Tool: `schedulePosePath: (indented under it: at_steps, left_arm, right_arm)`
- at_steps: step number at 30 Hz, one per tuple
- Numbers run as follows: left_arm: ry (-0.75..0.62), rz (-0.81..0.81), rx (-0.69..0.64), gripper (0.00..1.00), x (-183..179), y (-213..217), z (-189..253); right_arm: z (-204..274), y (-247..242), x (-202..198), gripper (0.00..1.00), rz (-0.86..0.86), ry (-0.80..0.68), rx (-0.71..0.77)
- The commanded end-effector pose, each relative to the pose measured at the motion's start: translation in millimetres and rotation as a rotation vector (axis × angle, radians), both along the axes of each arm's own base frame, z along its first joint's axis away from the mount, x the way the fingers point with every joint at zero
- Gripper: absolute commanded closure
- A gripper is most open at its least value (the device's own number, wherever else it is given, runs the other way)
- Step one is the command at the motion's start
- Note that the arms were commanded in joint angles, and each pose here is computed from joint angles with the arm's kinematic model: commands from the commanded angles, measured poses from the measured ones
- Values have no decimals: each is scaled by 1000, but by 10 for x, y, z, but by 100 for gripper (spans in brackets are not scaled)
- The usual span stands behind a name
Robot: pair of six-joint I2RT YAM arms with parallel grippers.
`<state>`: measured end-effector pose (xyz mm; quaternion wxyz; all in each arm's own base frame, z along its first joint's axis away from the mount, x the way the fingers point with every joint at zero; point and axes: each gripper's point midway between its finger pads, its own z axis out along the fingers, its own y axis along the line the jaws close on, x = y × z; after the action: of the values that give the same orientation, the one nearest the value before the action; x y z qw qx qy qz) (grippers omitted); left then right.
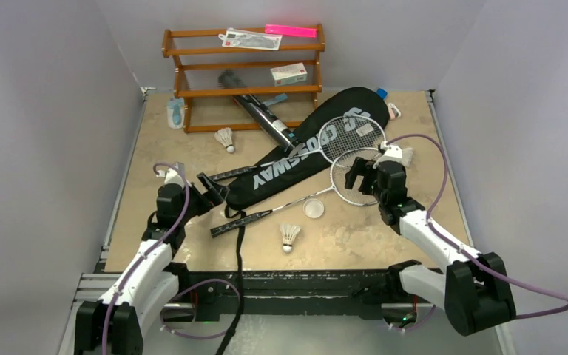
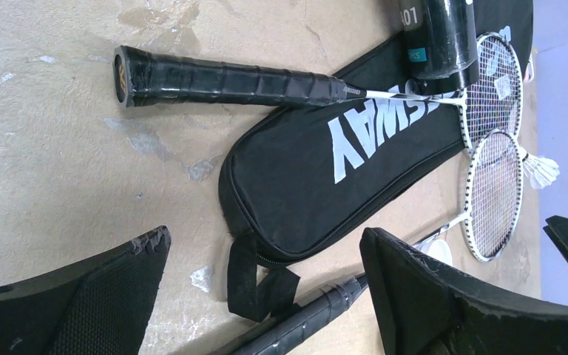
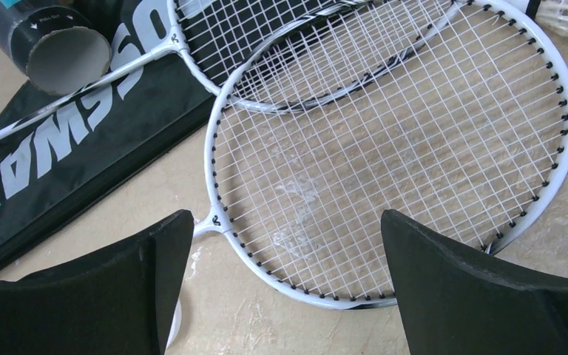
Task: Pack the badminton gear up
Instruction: Pick up the shuttle tube at the center of the board.
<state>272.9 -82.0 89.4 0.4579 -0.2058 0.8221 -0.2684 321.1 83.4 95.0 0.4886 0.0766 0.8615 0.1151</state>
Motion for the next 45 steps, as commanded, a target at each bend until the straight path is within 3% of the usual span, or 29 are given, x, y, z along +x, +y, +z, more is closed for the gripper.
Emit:
schedulePosePath:
  at_steps: [1,14,21,34,39,45]
  left_arm:
    - [-55,-23,16,0,46,-25,140]
    - [-209,-132,21,0,-99,-153,393]
    - [-203,-115,34,1,-91,-116,401]
    - [-187,-113,35,1,-84,-113,363]
    - [-183,-115,36,1,-75,-116,342]
    - [-237,-200,3,1,-114,-259,375]
  right_arm:
    - [184,70,25,1,43,-56,14]
    - [223,161,-44,1,96,-90,51]
    - [369,501,-35,1,278,-149,132]
    - [716,1260,722,5,463,-98,31]
    - [622,1520,988,14,514,-67,9]
    - [439,1878,1270,13,592,-68,-134]
